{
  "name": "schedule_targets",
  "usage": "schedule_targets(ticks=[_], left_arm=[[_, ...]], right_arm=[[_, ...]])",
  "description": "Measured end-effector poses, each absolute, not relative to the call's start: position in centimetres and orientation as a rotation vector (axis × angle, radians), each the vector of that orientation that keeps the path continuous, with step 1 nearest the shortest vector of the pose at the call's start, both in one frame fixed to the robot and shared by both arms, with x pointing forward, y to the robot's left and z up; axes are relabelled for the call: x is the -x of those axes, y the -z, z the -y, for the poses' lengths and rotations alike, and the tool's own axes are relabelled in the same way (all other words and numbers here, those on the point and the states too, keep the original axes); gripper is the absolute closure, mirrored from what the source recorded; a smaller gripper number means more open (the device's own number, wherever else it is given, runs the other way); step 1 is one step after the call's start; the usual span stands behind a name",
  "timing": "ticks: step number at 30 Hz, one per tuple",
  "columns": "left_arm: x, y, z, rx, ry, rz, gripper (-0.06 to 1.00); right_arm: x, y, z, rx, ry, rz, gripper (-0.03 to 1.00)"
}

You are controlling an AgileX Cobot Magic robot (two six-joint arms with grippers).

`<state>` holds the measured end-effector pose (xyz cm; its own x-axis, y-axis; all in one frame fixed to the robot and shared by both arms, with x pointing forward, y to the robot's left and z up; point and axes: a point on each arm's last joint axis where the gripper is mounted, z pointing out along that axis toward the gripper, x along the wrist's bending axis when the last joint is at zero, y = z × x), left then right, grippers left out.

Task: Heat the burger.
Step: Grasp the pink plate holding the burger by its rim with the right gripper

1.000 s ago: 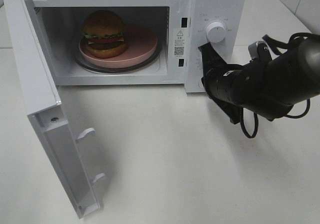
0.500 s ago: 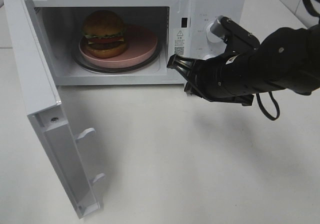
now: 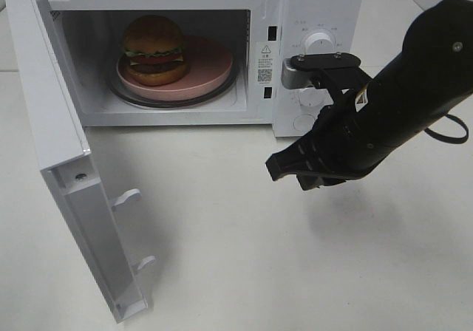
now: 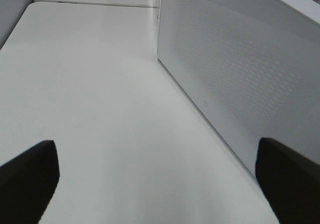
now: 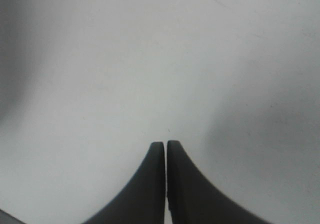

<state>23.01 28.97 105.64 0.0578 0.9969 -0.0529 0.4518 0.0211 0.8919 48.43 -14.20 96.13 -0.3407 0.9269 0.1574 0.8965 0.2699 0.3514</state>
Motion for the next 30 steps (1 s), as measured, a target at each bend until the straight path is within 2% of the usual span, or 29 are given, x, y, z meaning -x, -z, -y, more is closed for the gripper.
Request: schedule_targets(ticks=[4,12,30], left_arm=[[-23.0,-105.6,-29.0,-1.544,-0.870,-1.506,-0.04],[-23.0,-105.6,-29.0,-1.544,-0.870,-1.506,-0.04],[-23.0,-105.6,-29.0,-1.544,-0.870,-1.506,-0.04]], right_arm=[[-48.3,-97.3,14.5,-1.559,-0.389,-2.624,0.93],[-48.4,-98.8,14.7,-1.136,-0.220,-2.853,0.89],[-49.6,-101.1,14.1,0.270,-0.168,-2.948,0.78]])
